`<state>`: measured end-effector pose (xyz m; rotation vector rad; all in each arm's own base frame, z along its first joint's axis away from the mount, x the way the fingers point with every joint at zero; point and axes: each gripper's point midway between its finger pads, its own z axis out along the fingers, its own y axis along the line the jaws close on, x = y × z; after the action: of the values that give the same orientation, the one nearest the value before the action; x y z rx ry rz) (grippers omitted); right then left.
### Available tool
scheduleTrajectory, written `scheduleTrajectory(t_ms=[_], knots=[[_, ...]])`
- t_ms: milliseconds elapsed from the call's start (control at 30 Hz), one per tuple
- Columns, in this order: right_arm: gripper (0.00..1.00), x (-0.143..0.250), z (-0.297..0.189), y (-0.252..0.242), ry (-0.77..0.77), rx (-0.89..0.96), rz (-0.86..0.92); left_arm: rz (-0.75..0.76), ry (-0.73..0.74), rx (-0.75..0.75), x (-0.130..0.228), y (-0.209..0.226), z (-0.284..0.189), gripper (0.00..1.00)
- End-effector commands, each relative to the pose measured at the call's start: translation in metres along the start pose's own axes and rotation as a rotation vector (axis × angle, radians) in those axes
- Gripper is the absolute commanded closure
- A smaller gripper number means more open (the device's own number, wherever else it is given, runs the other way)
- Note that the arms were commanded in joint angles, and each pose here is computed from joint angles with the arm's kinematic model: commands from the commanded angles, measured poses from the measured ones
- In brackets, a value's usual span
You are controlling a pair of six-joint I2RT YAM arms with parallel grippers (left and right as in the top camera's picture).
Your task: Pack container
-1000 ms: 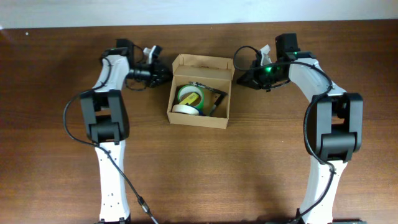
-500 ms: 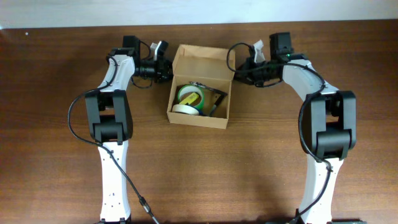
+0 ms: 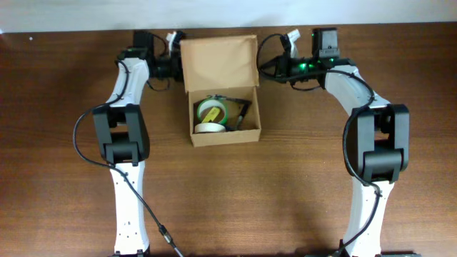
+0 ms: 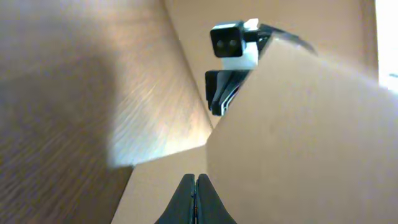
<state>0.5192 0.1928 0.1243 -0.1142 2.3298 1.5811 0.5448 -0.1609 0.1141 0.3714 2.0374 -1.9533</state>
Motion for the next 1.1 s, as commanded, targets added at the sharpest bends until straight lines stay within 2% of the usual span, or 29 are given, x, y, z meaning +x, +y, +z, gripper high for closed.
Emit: scheduleTrajectory(t_ms=[0, 167, 400, 567, 833, 1067], knots=[[0.96, -0.005, 0.0, 0.027, 0.021, -0.054, -0.022, 0.053, -0.016, -0.008, -0.018, -0.031, -0.01, 0.98], [0.96, -0.011, -0.002, 0.039, -0.006, -0.005, -0.051, 0.041, -0.007, -0.085, -0.016, -0.044, -0.011, 0.98], [0.96, -0.008, -0.007, 0.042, -0.015, 0.084, -0.069, 0.067, 0.077, -0.226, 0.013, -0.059, -0.016, 0.98], [0.96, -0.005, -0.015, 0.05, -0.019, 0.142, -0.11, 0.104, 0.101, -0.245, 0.018, -0.082, -0.018, 0.98], [0.96, 0.025, -0.038, 0.068, 0.032, 0.412, -0.225, 0.086, 0.253, -0.399, 0.052, -0.1, -0.02, 0.98], [0.96, 0.044, -0.053, 0.096, 0.043, 0.58, -0.299, 0.087, 0.372, -0.66, 0.067, -0.102, -0.027, 0.98]])
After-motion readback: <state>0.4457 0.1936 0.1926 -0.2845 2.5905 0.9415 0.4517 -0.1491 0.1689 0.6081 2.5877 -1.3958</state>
